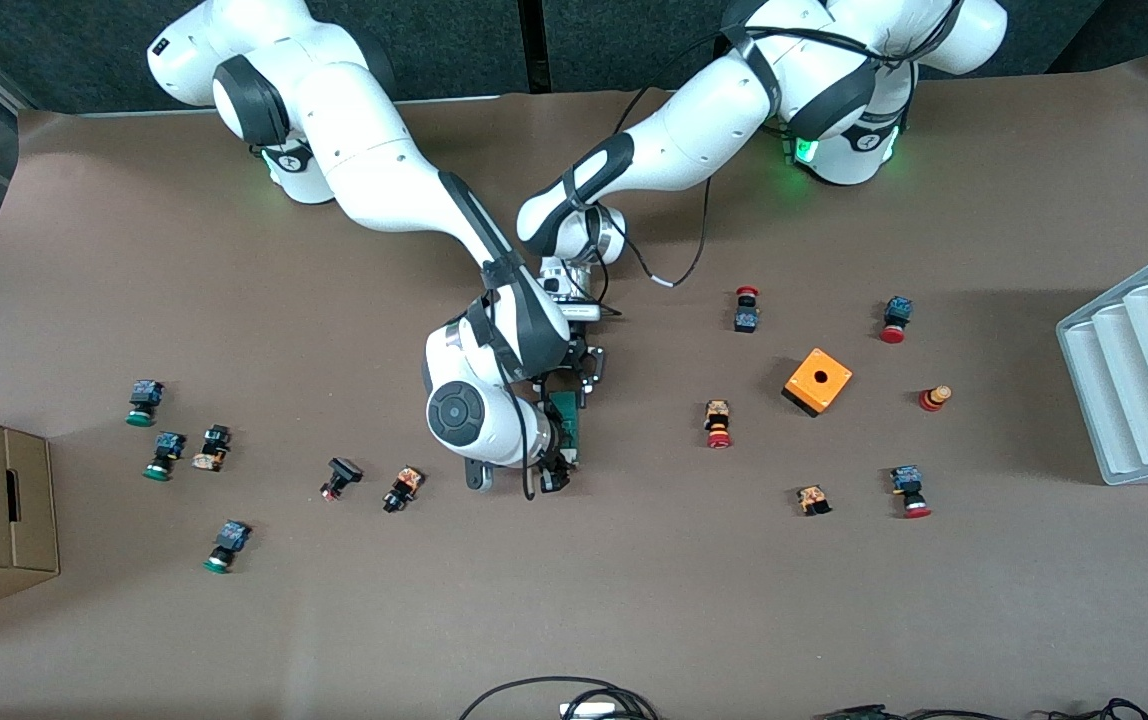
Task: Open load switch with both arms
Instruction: 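Grip the white lever of the switch with the right gripper, then flip the white lever over with the right gripper while the left gripper holds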
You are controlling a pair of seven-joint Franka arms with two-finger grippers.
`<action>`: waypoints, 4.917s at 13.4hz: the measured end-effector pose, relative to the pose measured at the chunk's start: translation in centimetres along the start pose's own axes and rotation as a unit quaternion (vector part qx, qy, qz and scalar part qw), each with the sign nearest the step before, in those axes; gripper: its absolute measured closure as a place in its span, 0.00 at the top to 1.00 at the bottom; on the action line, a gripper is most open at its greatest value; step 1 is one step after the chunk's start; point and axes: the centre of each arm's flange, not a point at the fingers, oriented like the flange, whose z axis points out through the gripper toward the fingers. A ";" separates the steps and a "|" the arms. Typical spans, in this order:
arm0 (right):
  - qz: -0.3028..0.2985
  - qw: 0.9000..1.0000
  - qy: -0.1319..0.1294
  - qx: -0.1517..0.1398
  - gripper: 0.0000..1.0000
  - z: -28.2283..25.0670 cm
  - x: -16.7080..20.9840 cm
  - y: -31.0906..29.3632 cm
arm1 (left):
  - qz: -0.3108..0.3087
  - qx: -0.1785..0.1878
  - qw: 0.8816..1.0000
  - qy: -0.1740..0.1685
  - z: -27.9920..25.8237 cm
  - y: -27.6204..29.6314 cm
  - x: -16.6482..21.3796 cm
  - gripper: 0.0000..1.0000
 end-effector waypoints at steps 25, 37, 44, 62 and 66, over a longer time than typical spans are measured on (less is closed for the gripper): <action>-0.004 1.000 -0.004 -0.006 0.41 -1.8 -0.5 1.0 | 0.000 0.000 1.000 0.000 0.0 0.0 0.0 0.71; -0.016 0.999 0.007 -0.031 0.41 -0.3 -1.6 3.5 | 0.000 0.000 1.000 0.000 0.0 0.0 0.0 0.71; -0.026 0.999 0.007 -0.046 0.41 -2.6 -1.1 3.3 | 0.000 0.000 1.000 0.000 0.0 0.0 0.0 0.71; -0.039 0.997 0.028 -0.064 0.34 -1.3 -0.5 5.3 | 0.000 0.000 1.000 0.000 0.0 0.0 0.0 0.71; -0.043 0.996 0.035 -0.064 0.34 -0.2 0.0 5.7 | 0.000 0.000 1.000 0.000 0.0 0.0 0.0 0.71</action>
